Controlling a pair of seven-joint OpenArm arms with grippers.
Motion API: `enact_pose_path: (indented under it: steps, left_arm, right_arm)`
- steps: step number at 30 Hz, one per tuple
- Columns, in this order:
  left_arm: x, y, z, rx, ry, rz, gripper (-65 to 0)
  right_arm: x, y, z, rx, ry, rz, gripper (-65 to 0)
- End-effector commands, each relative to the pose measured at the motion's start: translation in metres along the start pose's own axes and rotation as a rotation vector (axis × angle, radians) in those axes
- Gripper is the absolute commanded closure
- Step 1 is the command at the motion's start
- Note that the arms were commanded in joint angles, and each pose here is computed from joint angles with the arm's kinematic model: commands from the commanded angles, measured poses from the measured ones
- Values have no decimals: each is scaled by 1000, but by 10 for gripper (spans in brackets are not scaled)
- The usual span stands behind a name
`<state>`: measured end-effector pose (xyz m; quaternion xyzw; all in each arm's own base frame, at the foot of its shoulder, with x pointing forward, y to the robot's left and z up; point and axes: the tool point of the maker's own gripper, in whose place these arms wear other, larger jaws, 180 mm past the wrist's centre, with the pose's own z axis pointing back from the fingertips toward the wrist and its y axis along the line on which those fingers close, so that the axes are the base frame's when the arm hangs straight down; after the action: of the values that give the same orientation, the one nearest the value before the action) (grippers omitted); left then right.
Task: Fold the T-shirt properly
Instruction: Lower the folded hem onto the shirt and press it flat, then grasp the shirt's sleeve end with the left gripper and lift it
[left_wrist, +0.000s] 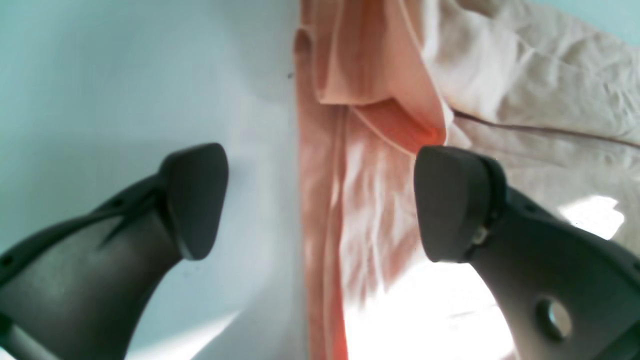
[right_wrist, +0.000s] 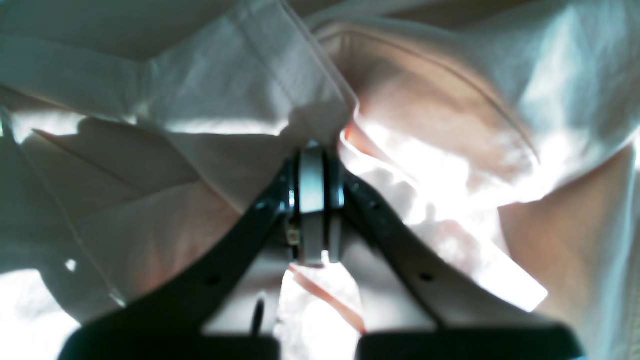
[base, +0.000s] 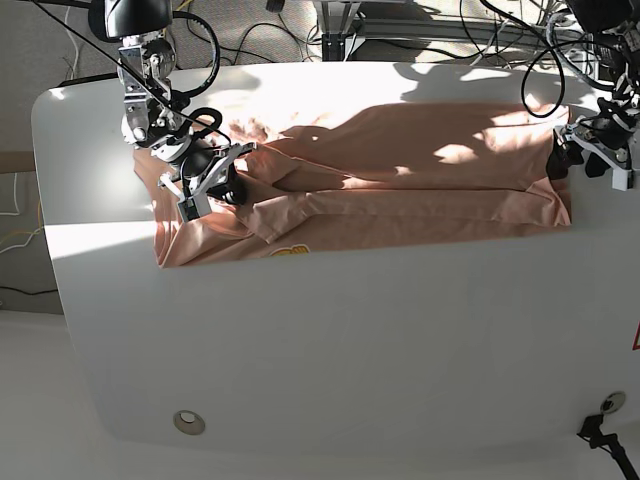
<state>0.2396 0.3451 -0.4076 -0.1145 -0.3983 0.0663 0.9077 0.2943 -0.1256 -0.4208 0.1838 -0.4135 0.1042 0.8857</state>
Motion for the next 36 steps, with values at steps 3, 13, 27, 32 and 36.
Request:
enact_pose_path:
  steps: [3, 13, 27, 32, 36]
  left_arm:
    - [-12, -16, -10, -40, 35, -1, -558]
    - [2, -69, -45, -159, -5, 3, -381]
    - [47, -129, -23, -270, -117, -150, 0]
    - [51, -175, -15, -323, -105, -225, 0]
    - [41, -207, -23, -393, -97, -198, 0]
  right_arm:
    - [7, 2, -1, 2, -19, 0, 0]
    - [5, 3, 0, 3, -15, -1, 0]
    - [-5, 5, 2, 3, 2, -11, 0]
    - [-5, 5, 2, 3, 2, -11, 0]
    - [-5, 5, 2, 4, 2, -12, 0]
